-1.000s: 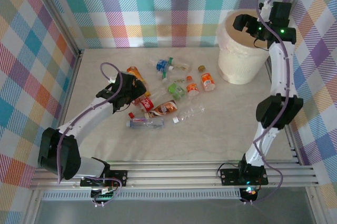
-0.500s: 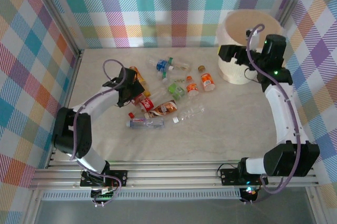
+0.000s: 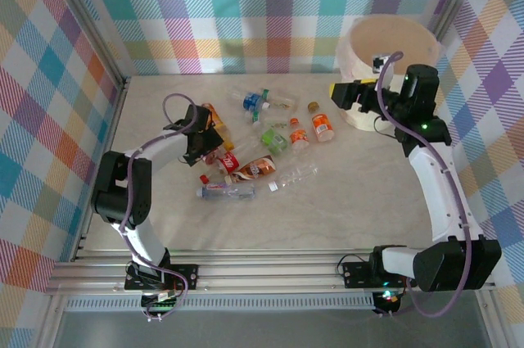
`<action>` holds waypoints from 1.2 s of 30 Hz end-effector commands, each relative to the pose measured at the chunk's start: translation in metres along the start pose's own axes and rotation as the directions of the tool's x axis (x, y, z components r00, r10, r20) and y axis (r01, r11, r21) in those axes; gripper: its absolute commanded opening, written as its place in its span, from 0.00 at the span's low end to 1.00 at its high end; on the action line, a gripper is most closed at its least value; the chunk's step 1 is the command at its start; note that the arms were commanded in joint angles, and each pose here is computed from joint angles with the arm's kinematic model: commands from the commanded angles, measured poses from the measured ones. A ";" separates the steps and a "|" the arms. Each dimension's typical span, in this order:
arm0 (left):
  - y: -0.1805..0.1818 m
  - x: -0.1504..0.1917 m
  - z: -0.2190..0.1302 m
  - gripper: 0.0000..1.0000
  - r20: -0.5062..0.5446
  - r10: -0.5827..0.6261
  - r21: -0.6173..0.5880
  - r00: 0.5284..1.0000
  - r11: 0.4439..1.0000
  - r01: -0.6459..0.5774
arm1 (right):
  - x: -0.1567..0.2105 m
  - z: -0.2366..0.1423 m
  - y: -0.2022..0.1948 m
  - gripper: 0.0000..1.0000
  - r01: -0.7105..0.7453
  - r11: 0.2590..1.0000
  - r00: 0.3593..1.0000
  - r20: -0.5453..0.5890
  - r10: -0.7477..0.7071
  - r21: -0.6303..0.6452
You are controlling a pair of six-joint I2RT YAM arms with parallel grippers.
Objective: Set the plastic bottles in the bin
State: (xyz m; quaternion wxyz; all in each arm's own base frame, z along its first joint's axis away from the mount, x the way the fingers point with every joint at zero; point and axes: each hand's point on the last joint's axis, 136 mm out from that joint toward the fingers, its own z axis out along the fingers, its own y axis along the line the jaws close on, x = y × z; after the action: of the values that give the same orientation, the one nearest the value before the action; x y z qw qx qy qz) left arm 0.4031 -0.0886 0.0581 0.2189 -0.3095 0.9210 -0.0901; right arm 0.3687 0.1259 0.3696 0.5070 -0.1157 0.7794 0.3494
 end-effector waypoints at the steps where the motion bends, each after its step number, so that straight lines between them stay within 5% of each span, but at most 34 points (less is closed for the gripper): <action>1: 0.006 0.002 0.010 0.83 -0.022 0.033 -0.002 0.999 0.999 -0.033 | 0.010 0.003 0.007 1.00 0.012 0.999 1.000 -0.019 -0.013 -0.032; 12: 0.024 -0.001 0.003 0.67 0.030 0.112 -0.038 0.993 0.993 -0.111 | 0.035 0.020 0.021 1.00 -0.004 0.998 0.998 -0.065 -0.001 -0.063; 24: 0.000 -0.021 -0.058 0.53 0.243 0.225 0.128 0.944 0.957 -0.261 | 0.056 0.016 0.022 1.00 -0.148 0.988 0.986 -0.075 0.146 -0.029; 29: -0.044 -0.012 -0.108 0.50 0.339 0.294 0.265 0.894 0.882 -0.390 | 0.059 0.016 0.022 1.00 -0.194 0.981 0.979 -0.064 0.192 -0.022; 36: -0.129 0.036 -0.183 0.46 0.477 0.418 0.410 0.773 0.673 -0.616 | 0.045 0.020 0.033 1.00 -0.265 0.964 0.953 -0.161 0.258 -0.023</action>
State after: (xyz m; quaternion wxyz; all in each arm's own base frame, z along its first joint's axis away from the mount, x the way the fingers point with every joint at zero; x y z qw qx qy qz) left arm 0.3663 -0.1714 0.2027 0.4266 -0.0323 0.8836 -0.1901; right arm 0.3467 0.1646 0.3206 0.4047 -0.0441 0.8190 0.4044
